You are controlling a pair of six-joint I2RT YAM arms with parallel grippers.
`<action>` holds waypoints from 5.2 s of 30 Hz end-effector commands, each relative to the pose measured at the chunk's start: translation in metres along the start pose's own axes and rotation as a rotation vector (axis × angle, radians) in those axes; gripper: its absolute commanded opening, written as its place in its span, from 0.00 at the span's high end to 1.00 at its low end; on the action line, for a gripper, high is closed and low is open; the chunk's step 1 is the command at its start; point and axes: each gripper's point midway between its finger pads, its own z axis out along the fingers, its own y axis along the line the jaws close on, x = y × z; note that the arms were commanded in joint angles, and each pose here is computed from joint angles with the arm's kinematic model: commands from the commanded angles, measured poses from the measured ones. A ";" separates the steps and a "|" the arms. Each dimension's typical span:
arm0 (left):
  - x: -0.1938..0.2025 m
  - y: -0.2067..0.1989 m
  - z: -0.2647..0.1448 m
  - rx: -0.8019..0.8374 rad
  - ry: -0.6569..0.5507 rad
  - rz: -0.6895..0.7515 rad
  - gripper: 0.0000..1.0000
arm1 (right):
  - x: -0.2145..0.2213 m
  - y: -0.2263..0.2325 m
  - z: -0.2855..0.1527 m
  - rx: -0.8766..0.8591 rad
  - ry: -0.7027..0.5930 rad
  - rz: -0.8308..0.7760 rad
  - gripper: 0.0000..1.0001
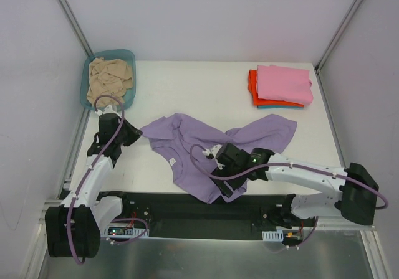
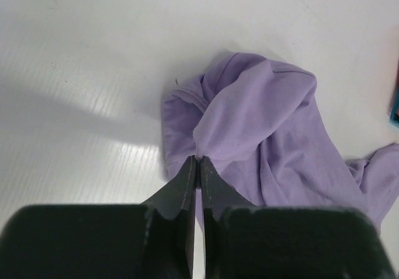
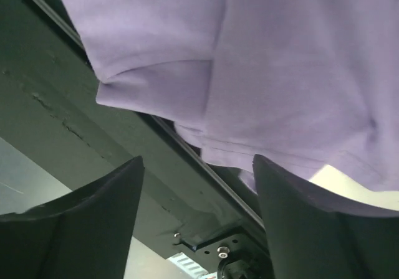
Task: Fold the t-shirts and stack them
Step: Flatten out the tshirt, then fold the flattened tshirt in 1/3 of the way
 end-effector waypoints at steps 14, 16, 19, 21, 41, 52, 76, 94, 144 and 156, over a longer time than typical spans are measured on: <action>0.008 0.016 -0.002 -0.049 0.015 0.044 1.00 | 0.020 -0.022 0.032 0.229 0.170 -0.001 0.53; 0.008 0.017 -0.002 -0.051 0.015 0.044 1.00 | 0.020 -0.024 0.035 0.245 0.177 0.002 0.55; 0.008 0.019 -0.002 -0.060 0.009 0.049 1.00 | 0.019 -0.032 0.036 0.300 0.184 0.005 0.63; 0.007 0.019 -0.002 -0.064 0.004 0.051 1.00 | 0.019 -0.038 0.037 0.337 0.194 0.004 0.66; 0.001 0.022 -0.002 -0.089 -0.016 0.061 1.00 | 0.008 -0.049 -0.005 0.382 0.131 0.013 0.99; -0.011 0.017 0.003 -0.100 -0.027 0.049 1.00 | -0.057 -0.121 -0.040 0.516 -0.151 0.285 0.99; -0.229 -0.213 -0.279 0.470 -0.782 0.212 1.00 | -0.114 -0.160 -0.429 0.830 -1.080 0.227 0.99; -0.210 -0.276 -0.566 0.822 -1.251 0.461 1.00 | -0.068 -0.006 -0.554 0.340 -1.563 -0.254 0.99; -0.175 -0.134 0.107 0.231 -0.169 0.290 1.00 | -0.167 -0.398 -0.136 0.877 -0.295 0.363 0.94; -0.124 -0.126 0.032 0.230 -0.194 0.200 1.00 | -0.163 -0.399 -0.146 0.894 -0.285 0.306 0.92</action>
